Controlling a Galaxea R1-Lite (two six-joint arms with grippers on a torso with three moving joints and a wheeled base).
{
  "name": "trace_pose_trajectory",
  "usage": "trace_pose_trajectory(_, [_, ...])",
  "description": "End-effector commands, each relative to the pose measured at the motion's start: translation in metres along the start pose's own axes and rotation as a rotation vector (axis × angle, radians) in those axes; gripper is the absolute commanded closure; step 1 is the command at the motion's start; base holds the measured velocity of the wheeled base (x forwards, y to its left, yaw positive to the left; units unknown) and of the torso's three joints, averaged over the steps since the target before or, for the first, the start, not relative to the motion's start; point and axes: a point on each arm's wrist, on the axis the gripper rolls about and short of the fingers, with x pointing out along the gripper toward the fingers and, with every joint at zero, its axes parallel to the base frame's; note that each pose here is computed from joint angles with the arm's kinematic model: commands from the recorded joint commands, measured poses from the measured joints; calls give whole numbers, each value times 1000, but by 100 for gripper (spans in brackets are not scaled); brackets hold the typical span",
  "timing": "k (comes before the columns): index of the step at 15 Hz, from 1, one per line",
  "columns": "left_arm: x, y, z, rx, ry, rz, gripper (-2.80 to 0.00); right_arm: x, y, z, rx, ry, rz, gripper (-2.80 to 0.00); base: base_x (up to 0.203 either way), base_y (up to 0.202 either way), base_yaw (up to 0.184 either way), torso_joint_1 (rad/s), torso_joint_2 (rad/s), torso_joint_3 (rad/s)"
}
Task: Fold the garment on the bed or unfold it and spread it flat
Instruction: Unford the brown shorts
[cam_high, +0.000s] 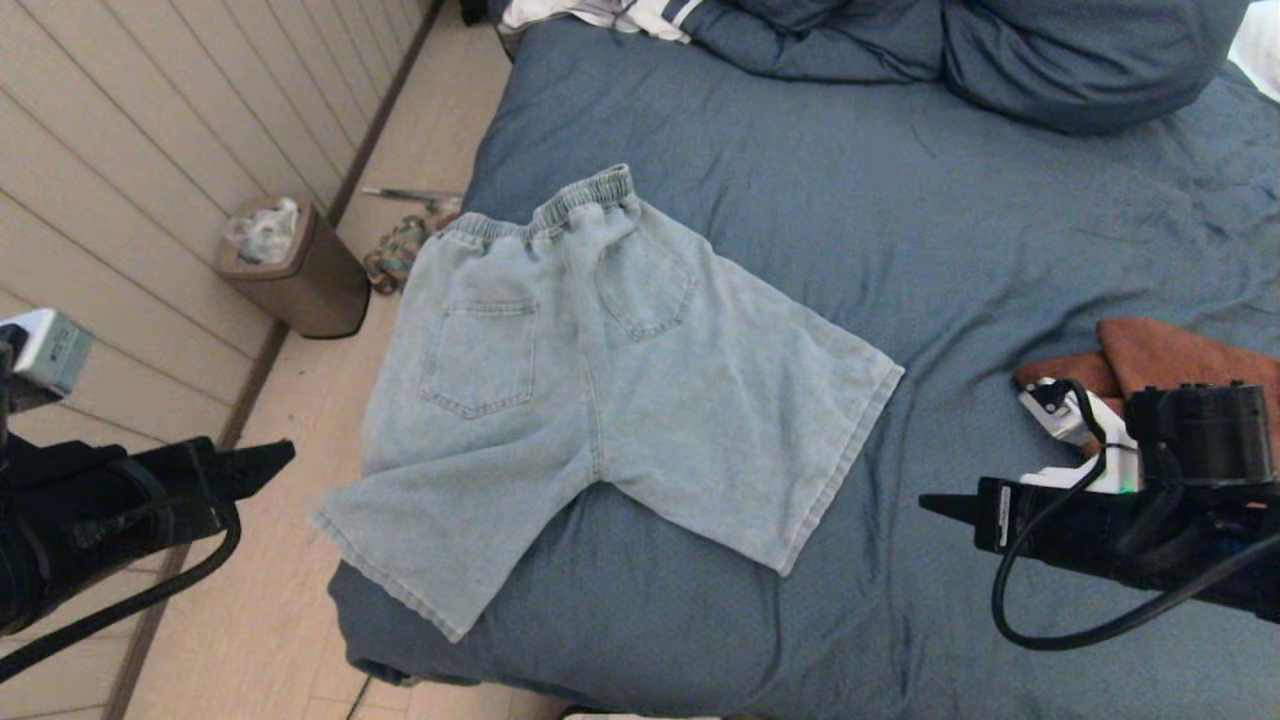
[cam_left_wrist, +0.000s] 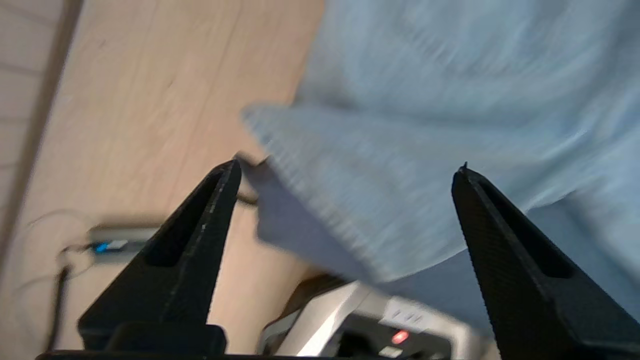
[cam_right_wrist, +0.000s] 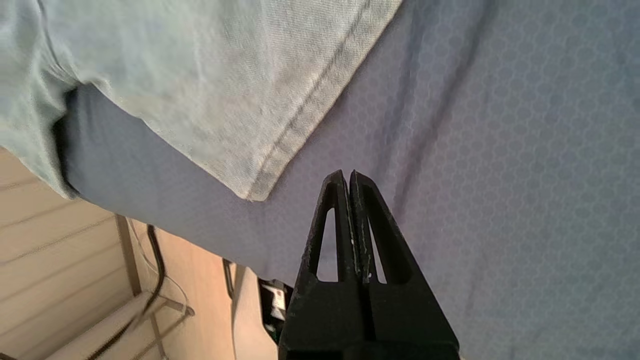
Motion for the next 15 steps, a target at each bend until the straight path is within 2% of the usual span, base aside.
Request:
trace_pose_trajectory(1, [1,-8,14,-24,-27,-28,-280,-7,4,3,-3,-31,10,0,0,0,0,0,0,0])
trace_pose_trajectory(2, [4,-11,17,-23,-19,-45,-280,-8,4,4,-4,-36,11,0,0,0,0,0,0,0])
trace_pose_trajectory(3, [9,-16,18,-18,-2,-63,0,-9,4,4,-4,-39,11,0,0,0,0,0,0,0])
trace_pose_trajectory(4, [14,-24,19,-8,21,-96,0,-9,5,5,-2,-42,13,0,0,0,0,0,0,0])
trace_pose_trajectory(6, [21,-52,12,14,84,-199,0,-12,7,9,23,-61,17,0,0,0,0,0,0,0])
trace_pose_trajectory(8, [28,-81,-1,-15,157,-266,0,-21,12,19,58,-114,27,0,0,0,0,0,0,0])
trace_pose_trajectory(10, [32,-99,-13,-31,217,-306,0,-33,16,37,85,-197,26,0,0,0,0,0,0,0])
trace_pose_trajectory(12, [40,-114,-17,-40,247,-394,0,-41,17,56,102,-236,-30,0,0,0,0,0,0,0])
trace_pose_trajectory(14, [47,-136,-18,-44,247,-476,0,-48,21,74,123,-223,-97,0,0,0,0,0,0,0])
trace_pose_trajectory(15, [52,-147,-21,-34,253,-491,0,-48,22,84,132,-210,-117,0,0,0,0,0,0,0])
